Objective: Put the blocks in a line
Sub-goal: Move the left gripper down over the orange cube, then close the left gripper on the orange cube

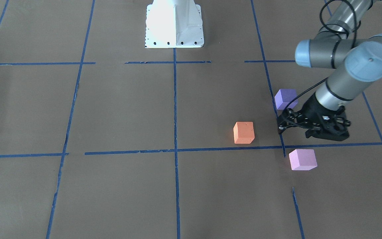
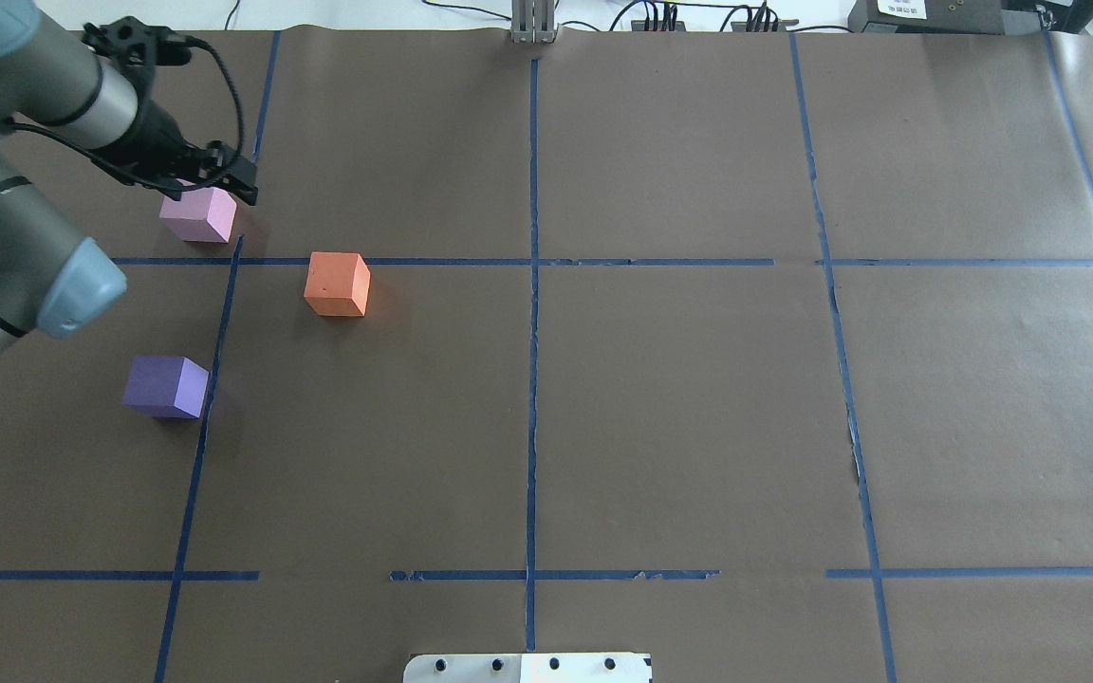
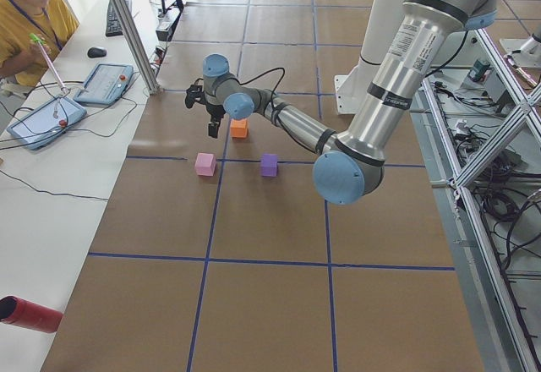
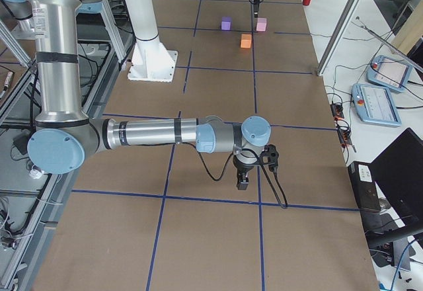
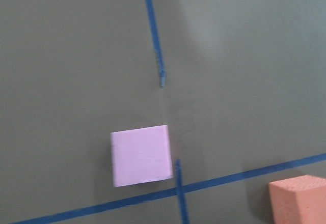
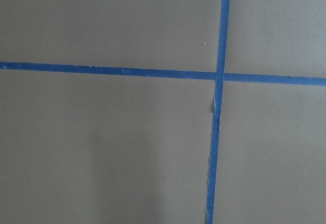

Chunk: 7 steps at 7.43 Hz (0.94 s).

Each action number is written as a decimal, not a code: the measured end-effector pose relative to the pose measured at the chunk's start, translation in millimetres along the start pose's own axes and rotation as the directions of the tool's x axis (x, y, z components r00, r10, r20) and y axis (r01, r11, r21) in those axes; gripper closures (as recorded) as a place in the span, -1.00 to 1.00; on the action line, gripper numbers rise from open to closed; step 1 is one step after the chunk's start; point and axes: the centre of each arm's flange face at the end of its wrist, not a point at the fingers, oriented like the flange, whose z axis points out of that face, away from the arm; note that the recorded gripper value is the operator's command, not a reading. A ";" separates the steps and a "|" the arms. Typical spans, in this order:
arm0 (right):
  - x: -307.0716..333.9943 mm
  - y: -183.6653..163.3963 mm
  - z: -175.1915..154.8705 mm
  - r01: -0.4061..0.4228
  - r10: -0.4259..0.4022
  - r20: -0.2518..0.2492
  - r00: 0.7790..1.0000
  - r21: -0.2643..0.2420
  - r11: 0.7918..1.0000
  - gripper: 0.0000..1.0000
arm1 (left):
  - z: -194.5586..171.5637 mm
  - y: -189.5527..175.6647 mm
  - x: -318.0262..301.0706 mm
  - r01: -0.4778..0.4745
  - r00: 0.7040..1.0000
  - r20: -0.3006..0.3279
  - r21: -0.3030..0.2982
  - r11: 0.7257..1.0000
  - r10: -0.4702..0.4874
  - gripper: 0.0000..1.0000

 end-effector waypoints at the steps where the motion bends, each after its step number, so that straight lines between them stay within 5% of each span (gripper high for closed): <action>1: 0.0 0.0 0.0 0.000 0.000 0.000 1.000 0.000 1.000 -1.00 | 23.9 8.0 32.6 0.040 0.999 0.012 -0.009 0.999 -0.040 -1.00; 6: 0.2 0.1 0.2 -0.001 0.001 0.000 1.000 0.000 1.000 -1.00 | 85.8 37.9 93.3 0.145 0.988 0.052 -0.051 0.988 -0.143 -0.98; 7: 0.2 0.0 0.2 0.000 0.000 0.000 1.000 0.000 1.000 -1.00 | 93.8 40.0 92.1 0.151 0.987 0.069 -0.047 0.987 -0.147 -0.42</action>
